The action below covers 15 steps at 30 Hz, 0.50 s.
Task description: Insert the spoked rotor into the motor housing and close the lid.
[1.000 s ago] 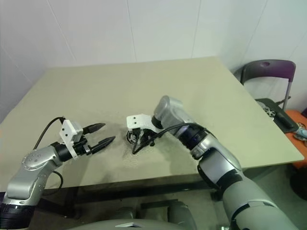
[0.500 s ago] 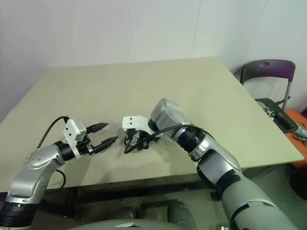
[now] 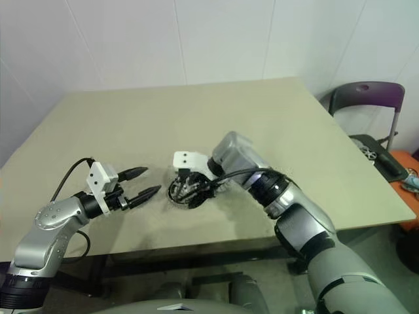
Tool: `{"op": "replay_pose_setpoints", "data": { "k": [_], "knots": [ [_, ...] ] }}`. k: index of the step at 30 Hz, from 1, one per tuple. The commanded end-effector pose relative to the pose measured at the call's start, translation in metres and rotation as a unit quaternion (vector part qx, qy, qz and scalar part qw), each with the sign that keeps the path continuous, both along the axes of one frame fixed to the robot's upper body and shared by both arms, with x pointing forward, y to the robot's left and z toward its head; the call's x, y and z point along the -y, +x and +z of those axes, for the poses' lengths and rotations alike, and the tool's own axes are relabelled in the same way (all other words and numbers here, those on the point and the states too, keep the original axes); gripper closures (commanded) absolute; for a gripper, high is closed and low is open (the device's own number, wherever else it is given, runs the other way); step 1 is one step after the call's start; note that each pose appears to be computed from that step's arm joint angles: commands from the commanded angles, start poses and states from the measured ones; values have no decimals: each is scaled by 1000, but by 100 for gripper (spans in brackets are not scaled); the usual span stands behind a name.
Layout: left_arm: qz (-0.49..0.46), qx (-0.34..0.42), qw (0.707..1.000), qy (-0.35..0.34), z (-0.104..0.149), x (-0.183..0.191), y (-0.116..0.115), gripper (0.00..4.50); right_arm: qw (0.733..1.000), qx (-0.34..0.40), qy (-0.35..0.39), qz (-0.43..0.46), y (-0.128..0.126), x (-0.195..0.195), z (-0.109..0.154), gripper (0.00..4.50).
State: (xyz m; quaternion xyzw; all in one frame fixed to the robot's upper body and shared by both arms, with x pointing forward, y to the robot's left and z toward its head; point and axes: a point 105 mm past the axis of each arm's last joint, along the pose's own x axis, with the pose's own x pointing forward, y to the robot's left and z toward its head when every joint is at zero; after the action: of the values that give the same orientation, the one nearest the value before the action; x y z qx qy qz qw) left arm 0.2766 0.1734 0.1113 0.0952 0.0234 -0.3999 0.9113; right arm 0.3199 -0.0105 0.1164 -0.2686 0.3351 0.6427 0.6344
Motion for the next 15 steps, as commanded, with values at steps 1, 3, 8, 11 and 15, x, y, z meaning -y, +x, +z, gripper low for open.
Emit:
{"op": "replay_pose_setpoints", "data": {
  "k": [1,3,8,11,15],
  "knots": [
    [0,16,1000,0,9,-3,2,84,995,-23,64,-68,9,6,33,2],
    [0,15,1000,0,9,-3,2,84,989,-48,84,-112,13,14,37,2],
    [0,14,1000,2,8,-6,2,84,942,-158,146,-257,18,39,40,2],
    [-1,13,1000,4,8,-8,1,84,909,-218,163,-316,14,53,34,2],
    [-2,11,1000,4,7,-9,2,84,874,-259,185,-367,13,71,23,2]
  ]
}}
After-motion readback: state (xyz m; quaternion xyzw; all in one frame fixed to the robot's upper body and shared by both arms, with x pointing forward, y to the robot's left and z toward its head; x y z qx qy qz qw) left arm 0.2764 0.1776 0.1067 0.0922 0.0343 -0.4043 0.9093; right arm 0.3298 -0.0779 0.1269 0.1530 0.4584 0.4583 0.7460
